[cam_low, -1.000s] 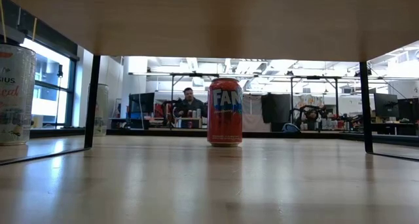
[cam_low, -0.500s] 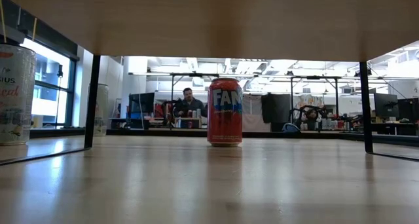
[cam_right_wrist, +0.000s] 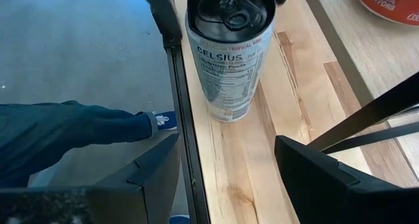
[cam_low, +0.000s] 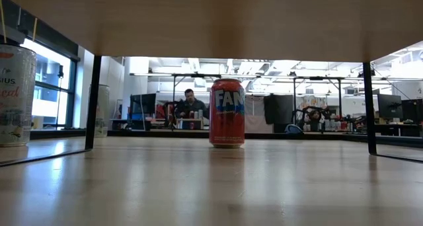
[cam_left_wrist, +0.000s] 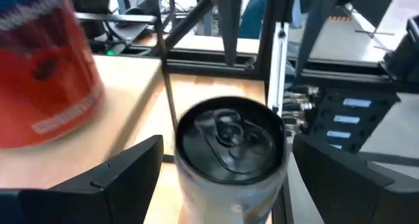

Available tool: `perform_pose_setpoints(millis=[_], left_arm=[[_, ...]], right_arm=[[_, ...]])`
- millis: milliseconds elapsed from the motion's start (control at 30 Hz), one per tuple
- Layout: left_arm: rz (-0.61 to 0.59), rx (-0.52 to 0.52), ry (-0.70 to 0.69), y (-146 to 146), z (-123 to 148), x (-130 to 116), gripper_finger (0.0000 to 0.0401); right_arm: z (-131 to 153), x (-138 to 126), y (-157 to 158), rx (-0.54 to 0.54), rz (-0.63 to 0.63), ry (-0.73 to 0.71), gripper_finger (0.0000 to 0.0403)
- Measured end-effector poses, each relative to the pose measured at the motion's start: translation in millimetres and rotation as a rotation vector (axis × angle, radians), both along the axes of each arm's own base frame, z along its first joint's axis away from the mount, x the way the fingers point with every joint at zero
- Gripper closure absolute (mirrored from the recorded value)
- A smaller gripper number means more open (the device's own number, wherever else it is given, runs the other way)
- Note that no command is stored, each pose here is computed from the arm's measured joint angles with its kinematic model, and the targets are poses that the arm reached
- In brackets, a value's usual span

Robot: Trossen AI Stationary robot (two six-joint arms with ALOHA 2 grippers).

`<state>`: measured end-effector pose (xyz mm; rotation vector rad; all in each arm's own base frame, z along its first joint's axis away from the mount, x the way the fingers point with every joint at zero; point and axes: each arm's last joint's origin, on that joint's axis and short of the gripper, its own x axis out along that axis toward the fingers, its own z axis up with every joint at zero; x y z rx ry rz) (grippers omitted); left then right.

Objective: Place canned beverage on shelf
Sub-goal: Put the bottom white yellow soda can on the shelf aligned with the white yellow soda can

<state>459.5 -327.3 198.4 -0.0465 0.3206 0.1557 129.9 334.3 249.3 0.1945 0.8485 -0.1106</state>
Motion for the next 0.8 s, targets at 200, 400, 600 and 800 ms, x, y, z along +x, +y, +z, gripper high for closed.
perform_pose_setpoints(millis=[200,400,600,800], left_arm=[[-0.007,-0.004,0.002,2.3,-3.0,3.1,0.0068],[-0.012,-0.003,-0.003,2.5,-2.7,3.9,0.0068],[-0.014,-0.002,-0.002,2.5,-2.8,3.9,0.0068],[-0.011,-0.006,0.000,2.7,-3.1,3.9,0.0082]], right_arm=[[0.0,0.0,0.0,0.000,0.000,0.000,0.0171],[0.0,0.0,0.0,0.000,0.000,0.000,0.0171],[0.0,0.0,0.0,0.000,0.000,0.000,0.0171],[0.0,0.0,0.0,0.000,0.000,0.000,0.0171]])
